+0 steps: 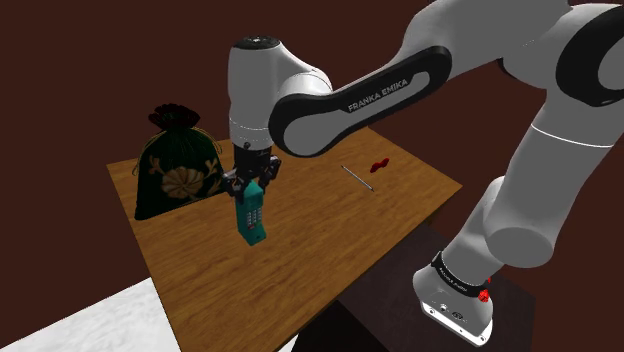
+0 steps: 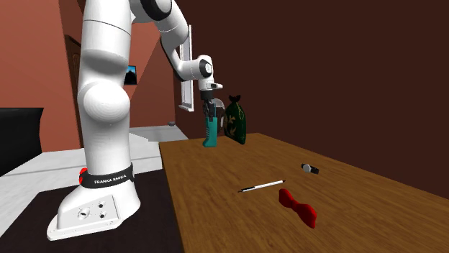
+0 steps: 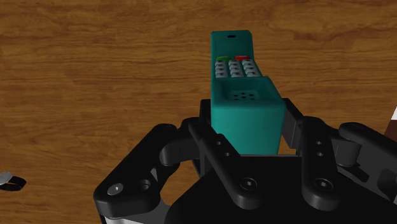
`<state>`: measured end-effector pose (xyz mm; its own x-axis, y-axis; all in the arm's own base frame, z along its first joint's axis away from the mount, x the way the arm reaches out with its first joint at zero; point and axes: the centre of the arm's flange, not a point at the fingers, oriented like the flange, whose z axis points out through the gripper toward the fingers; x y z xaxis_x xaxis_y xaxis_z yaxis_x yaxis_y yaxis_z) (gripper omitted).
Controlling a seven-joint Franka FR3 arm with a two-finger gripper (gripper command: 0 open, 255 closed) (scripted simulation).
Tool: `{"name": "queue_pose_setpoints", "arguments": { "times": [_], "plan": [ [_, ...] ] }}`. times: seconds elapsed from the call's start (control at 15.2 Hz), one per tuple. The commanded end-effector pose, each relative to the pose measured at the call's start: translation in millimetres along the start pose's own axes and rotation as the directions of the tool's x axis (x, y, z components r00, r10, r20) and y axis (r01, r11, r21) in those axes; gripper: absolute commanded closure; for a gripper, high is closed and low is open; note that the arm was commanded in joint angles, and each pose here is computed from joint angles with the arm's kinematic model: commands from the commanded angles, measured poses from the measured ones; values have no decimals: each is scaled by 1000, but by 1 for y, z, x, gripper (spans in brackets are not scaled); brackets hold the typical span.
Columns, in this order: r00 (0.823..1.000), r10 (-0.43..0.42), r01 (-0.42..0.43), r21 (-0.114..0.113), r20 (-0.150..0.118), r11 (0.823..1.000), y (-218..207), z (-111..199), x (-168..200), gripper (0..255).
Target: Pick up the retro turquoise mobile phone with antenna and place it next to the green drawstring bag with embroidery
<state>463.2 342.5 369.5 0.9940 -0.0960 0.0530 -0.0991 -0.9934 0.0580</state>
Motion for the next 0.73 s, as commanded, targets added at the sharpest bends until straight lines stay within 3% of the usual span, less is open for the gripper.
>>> {"name": "queue_pose_setpoints", "arguments": {
  "times": [0.0,0.4,0.46,0.66],
  "plan": [
    [1000,0,0,1,-1,1000,-1,5,0,255],
    [1000,0,0,1,-1,1000,-1,5,0,255],
    [1000,0,0,1,-1,1000,-1,5,0,0],
    [1000,0,0,1,-1,1000,-1,5,0,0]
  ]
}}
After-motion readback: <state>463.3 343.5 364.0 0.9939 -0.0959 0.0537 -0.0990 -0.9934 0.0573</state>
